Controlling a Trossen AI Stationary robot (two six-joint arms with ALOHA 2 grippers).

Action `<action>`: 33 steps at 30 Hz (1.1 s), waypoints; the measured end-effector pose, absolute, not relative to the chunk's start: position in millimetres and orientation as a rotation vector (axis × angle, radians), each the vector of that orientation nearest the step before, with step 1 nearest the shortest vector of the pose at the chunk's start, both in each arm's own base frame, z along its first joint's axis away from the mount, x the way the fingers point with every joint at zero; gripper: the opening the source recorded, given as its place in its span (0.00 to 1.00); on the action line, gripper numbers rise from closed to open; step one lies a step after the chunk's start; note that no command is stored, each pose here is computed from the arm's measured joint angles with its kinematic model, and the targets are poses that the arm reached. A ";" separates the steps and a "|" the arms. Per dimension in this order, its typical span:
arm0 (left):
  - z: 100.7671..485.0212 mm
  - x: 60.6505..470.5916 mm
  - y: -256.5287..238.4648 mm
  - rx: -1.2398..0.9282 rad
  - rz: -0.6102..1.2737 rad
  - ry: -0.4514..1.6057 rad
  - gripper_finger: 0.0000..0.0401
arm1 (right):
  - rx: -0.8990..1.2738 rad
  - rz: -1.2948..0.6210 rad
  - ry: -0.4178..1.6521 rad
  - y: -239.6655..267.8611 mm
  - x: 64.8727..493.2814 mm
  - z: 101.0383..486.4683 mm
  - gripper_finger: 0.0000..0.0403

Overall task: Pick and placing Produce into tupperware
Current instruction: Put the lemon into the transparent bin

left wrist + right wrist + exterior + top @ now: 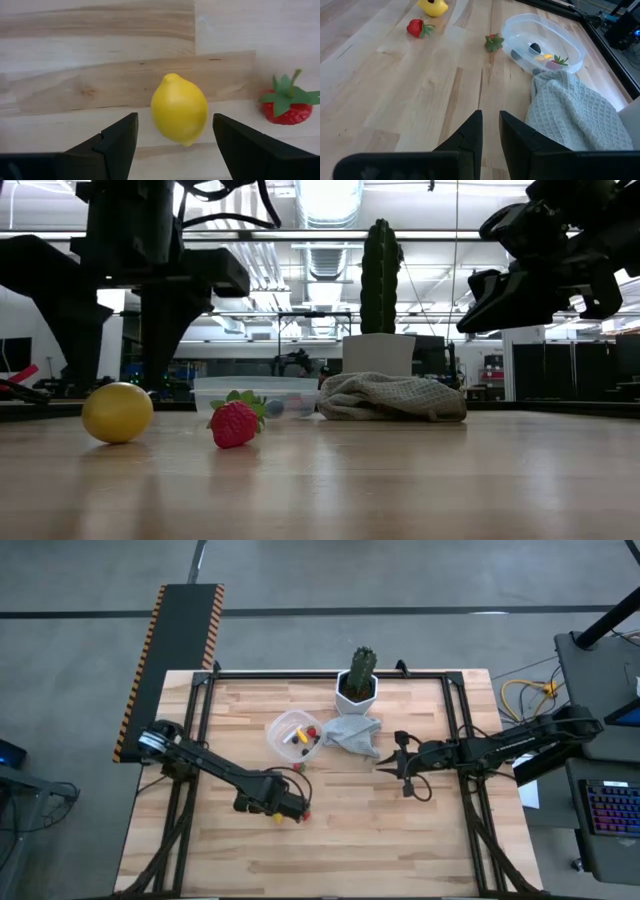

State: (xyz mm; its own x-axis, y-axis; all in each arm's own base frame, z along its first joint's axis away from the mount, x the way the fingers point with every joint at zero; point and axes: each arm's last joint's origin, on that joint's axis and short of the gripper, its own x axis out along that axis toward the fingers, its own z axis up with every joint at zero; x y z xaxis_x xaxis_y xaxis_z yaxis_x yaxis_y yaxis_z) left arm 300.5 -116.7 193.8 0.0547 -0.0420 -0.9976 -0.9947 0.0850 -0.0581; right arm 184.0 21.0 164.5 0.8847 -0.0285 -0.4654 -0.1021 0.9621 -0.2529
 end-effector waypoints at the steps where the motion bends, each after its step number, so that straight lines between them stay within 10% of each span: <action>1: 192.8 301.0 -117.0 -1.201 1.087 1.241 0.60 | -0.277 0.039 0.485 21.0 183.9 164.4 0.14; 33: 168.2 303.7 -118.4 -1.190 1.155 1.270 0.60 | -0.279 0.041 0.504 20.7 181.4 159.6 0.14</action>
